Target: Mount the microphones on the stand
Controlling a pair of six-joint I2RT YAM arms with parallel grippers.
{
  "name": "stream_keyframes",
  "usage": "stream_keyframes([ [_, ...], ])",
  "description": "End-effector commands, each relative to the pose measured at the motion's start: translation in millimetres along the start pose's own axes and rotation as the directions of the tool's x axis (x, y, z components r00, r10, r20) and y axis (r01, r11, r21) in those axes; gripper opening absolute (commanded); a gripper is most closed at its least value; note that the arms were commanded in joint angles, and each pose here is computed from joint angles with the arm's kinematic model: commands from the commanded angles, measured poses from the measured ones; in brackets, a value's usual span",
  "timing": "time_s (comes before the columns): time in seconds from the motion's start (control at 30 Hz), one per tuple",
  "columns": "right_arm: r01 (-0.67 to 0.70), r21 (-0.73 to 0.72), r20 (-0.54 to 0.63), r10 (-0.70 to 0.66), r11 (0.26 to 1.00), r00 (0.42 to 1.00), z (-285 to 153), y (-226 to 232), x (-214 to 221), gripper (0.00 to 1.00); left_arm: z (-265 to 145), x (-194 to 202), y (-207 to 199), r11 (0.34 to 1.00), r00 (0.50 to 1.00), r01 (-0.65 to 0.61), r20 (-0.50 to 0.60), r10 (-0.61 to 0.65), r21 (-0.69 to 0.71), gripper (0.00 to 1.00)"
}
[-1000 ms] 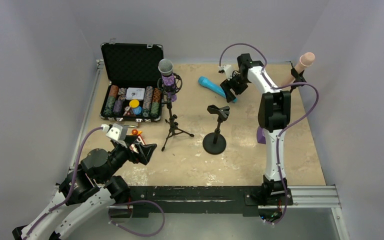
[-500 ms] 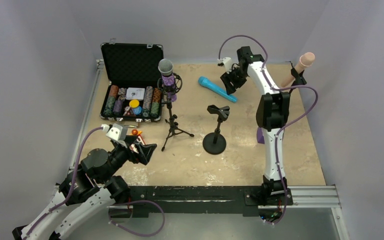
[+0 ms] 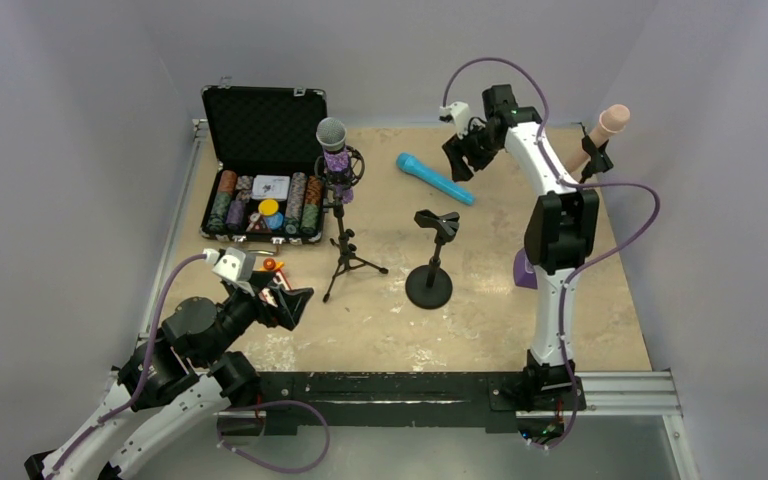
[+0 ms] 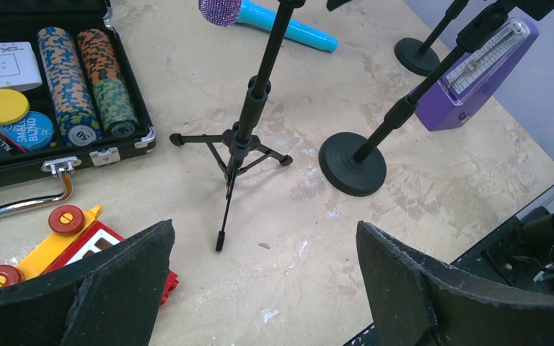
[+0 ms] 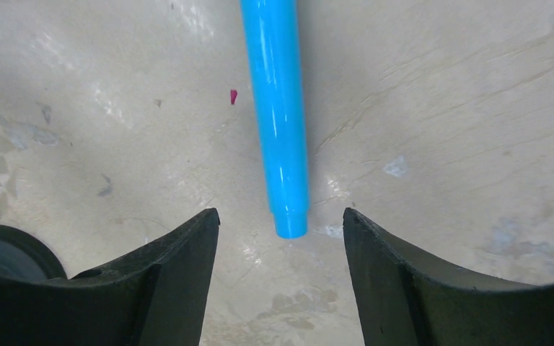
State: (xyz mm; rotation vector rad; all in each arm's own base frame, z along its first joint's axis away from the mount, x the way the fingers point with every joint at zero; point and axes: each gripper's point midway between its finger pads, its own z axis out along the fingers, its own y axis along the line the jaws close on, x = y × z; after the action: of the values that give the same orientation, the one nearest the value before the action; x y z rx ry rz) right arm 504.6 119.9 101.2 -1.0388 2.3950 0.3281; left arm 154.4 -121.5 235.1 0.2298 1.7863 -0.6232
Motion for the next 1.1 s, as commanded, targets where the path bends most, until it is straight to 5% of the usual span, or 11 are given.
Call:
stream_keyframes([
  [0.0,0.038,0.052,0.166,-0.046,0.998,0.985,-45,-3,-51,0.67,-3,-13,-3,1.000,0.999,0.020,0.039,-0.020,0.007,0.99],
  [0.3,0.004,0.028,-0.070,-0.002,1.000,0.998,27,-11,-1,0.63,-4,-14,-2,1.000,0.999,0.015,0.038,-0.015,0.004,1.00],
  [0.53,0.010,0.033,-0.097,-0.007,0.999,0.995,35,-7,-3,0.55,-4,-15,-2,1.000,0.999,0.011,0.039,-0.011,0.001,1.00],
  [0.57,0.013,0.031,-0.101,-0.010,0.999,0.995,37,-6,-4,0.50,-5,-16,-2,1.000,0.999,0.011,0.040,-0.011,0.001,1.00],
  [0.6,0.017,0.028,-0.104,-0.014,0.999,0.994,39,-4,-5,0.36,-5,-17,-2,1.000,0.999,0.010,0.042,-0.010,0.001,1.00],
  [0.63,0.022,0.028,-0.107,-0.019,0.999,0.994,41,-3,-5,0.06,-6,-17,-2,1.000,0.999,0.010,0.044,-0.010,0.001,1.00],
  [0.67,0.025,0.029,-0.107,-0.022,0.999,0.994,43,-3,-5,0.00,-7,-18,-1,1.000,0.999,0.010,0.043,-0.010,-0.001,0.99],
  [1.07,0.015,0.034,0.155,-0.020,0.999,0.988,-64,15,-49,0.00,-7,-19,-4,1.000,0.998,0.021,0.051,-0.022,0.014,0.99],
])
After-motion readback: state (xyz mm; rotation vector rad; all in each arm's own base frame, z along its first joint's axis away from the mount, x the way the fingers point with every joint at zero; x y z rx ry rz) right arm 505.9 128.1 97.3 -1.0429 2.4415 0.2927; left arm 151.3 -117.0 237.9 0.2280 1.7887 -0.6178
